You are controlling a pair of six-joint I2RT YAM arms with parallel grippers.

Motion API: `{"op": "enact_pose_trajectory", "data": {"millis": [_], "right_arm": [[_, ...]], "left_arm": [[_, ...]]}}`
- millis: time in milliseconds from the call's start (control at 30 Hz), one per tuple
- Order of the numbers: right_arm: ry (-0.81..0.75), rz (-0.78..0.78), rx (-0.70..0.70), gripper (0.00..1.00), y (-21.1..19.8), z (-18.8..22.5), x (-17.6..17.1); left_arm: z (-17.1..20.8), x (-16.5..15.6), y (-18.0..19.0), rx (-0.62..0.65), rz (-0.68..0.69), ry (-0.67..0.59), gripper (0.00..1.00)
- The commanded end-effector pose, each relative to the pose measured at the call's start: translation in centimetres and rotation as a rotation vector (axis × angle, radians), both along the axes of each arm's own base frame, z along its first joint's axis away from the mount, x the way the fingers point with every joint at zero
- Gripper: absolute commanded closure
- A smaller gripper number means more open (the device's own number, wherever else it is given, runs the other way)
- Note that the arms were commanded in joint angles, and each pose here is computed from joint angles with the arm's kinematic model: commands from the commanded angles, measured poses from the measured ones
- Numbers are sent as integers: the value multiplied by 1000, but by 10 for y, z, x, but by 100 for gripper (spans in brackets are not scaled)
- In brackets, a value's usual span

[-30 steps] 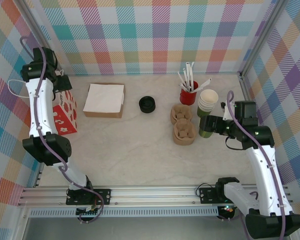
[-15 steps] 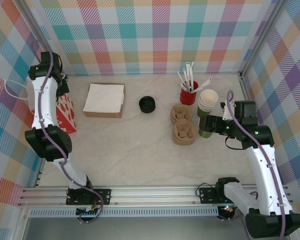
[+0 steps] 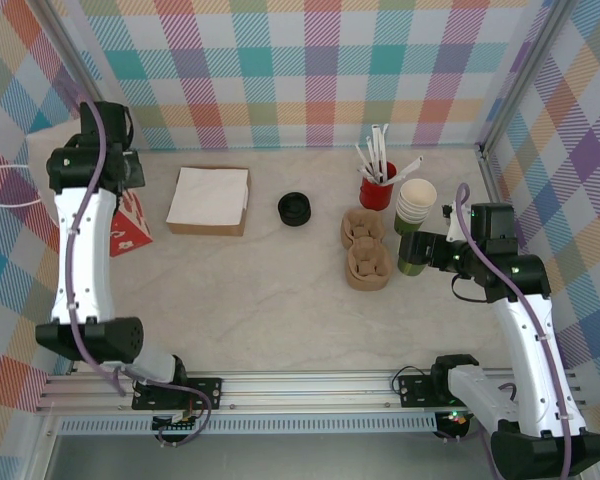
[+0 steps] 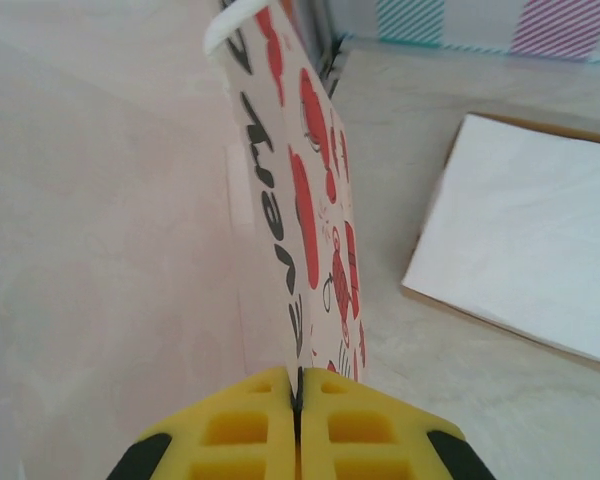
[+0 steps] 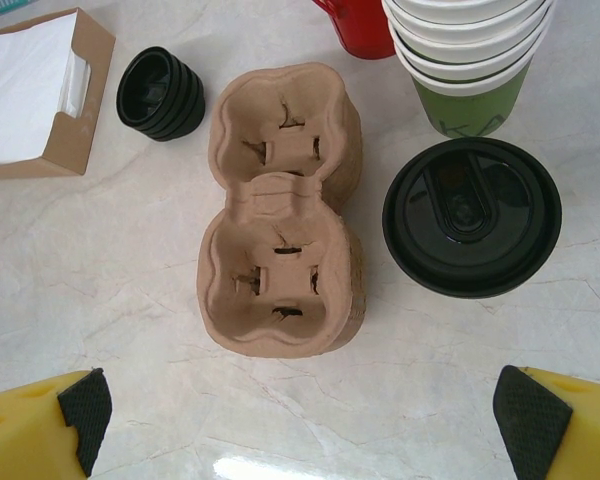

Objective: Pack the takeout coffee

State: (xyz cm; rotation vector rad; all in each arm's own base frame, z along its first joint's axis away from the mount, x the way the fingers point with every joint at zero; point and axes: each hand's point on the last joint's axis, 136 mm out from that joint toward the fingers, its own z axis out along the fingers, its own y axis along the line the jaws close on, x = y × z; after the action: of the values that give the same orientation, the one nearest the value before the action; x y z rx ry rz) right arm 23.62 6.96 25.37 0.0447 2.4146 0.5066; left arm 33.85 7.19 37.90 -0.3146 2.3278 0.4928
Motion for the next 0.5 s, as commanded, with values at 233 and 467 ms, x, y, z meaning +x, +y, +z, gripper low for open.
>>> {"op": "enact_pose_trajectory", "data": {"millis": [233, 467], "right_arm": [[47, -47, 3, 0, -6, -8, -4], [93, -76, -4, 0, -9, -21, 0]], "left_arm": [[7, -66, -106, 2, -282, 59, 100], [-15, -91, -191, 5, -480, 107, 100]]}}
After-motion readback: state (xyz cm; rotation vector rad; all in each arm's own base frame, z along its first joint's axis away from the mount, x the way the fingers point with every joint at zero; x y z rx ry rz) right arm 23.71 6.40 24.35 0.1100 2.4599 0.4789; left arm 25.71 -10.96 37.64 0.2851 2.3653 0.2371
